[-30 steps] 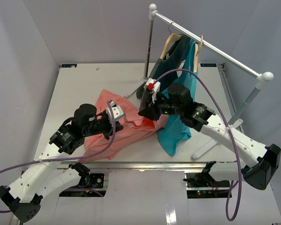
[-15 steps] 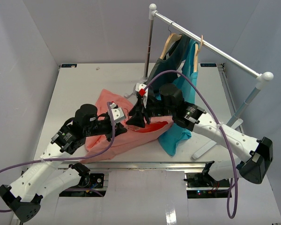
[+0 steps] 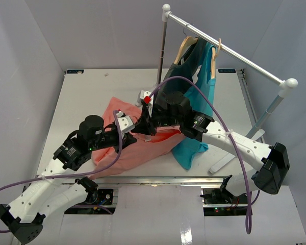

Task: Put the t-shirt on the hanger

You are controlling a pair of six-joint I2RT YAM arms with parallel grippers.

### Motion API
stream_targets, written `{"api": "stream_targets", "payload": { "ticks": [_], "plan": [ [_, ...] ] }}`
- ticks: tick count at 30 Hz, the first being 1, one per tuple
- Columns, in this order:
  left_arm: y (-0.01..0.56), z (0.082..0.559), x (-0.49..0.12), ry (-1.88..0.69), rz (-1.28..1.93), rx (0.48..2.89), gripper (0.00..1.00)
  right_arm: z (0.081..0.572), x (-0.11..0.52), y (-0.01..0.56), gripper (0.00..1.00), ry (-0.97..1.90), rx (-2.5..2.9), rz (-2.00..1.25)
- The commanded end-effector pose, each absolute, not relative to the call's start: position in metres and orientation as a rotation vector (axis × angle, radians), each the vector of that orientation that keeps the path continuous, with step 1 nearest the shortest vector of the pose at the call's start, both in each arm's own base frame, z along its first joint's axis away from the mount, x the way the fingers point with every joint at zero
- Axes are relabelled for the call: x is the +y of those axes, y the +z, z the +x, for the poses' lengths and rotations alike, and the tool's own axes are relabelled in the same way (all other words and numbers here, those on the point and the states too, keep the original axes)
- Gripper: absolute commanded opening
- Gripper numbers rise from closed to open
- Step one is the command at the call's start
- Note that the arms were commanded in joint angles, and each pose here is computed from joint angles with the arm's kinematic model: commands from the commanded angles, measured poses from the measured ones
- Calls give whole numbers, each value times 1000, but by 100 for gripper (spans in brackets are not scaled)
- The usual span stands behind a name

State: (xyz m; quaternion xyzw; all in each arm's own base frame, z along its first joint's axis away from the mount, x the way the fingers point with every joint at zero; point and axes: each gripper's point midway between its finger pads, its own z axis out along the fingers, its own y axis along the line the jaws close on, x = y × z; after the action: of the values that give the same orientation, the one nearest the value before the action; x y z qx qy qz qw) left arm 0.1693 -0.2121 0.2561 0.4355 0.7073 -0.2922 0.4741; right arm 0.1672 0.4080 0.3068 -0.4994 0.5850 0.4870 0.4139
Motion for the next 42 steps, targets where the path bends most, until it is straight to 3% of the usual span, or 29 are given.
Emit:
{"api": "stream_targets", "payload": {
  "ticks": [1,7,15,30,42],
  "plan": [
    [269,169,-182,-622,864,1795,0,194,400,354,8,1116,1385,-1130],
    [290,165,-163,-579,758,1783,12,196,392,356,8,1076,1428,-1122],
    [292,163,-156,-556,736,1817,15,197,388,364,8,1046,1408,-1148],
    [301,163,-146,-506,729,1811,42,225,370,372,8,966,1469,-1103],
    [293,180,-123,-336,644,1856,46,222,361,417,8,946,1440,-1078]
  ]
}}
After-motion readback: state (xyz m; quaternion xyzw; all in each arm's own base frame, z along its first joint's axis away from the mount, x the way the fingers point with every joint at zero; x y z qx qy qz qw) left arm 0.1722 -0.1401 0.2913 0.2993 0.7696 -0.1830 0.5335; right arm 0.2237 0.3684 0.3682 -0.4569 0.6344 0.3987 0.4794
